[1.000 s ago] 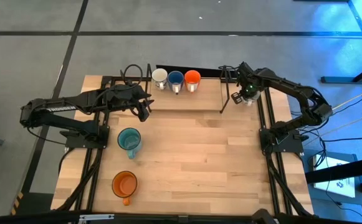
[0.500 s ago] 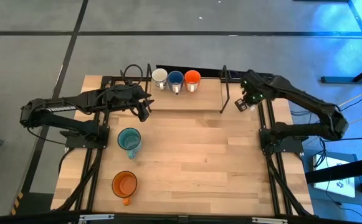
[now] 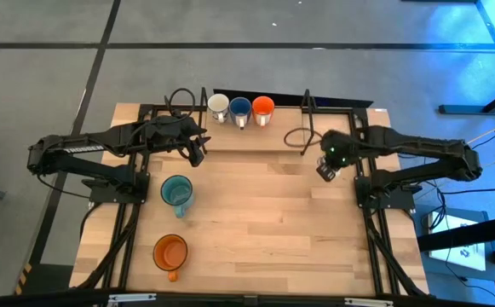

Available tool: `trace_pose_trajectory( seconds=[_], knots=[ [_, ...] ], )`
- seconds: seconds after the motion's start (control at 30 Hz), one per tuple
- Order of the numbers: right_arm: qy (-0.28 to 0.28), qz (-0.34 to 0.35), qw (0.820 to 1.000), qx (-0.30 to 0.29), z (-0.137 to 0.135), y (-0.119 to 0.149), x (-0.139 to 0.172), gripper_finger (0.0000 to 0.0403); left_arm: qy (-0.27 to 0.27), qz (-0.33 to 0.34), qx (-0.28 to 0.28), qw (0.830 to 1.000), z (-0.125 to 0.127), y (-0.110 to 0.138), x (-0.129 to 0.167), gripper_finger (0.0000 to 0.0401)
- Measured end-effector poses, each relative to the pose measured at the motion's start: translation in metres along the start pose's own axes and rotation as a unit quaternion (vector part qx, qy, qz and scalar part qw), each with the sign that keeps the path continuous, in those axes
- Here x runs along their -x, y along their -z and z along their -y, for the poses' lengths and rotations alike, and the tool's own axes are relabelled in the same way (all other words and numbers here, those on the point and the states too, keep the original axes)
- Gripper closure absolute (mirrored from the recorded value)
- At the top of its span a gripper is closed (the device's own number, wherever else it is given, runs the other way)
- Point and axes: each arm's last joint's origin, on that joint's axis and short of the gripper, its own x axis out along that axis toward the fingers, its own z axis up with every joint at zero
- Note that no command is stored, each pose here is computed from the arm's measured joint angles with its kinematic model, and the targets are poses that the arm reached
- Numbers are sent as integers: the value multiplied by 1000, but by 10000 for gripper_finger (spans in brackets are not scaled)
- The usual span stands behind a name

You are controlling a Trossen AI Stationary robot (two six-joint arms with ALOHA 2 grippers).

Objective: Place coffee mugs
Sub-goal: Put the white blue patterned mug on the shelf

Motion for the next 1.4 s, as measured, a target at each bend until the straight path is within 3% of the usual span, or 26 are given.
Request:
trace_pose_trajectory(
  seconds=[0.2, 0.53, 1.03, 1.4],
  knots=[
    [-42, 19, 998, 48, -30, 4, -5, 398, 0, 0, 0, 1000, 0, 0, 0, 275],
    [-90, 56, 990, 98, -73, -17, -37, 398, 3, 16, 32, 999, 1, -3, 0, 275],
    [-45, -33, 995, 88, -115, -82, -75, 394, 3, 15, 36, 999, 1, -3, 0, 275],
    [-36, -56, 994, 85, -124, -93, -100, 391, 7, 14, 35, 999, 1, -3, 0, 275]
  ],
)
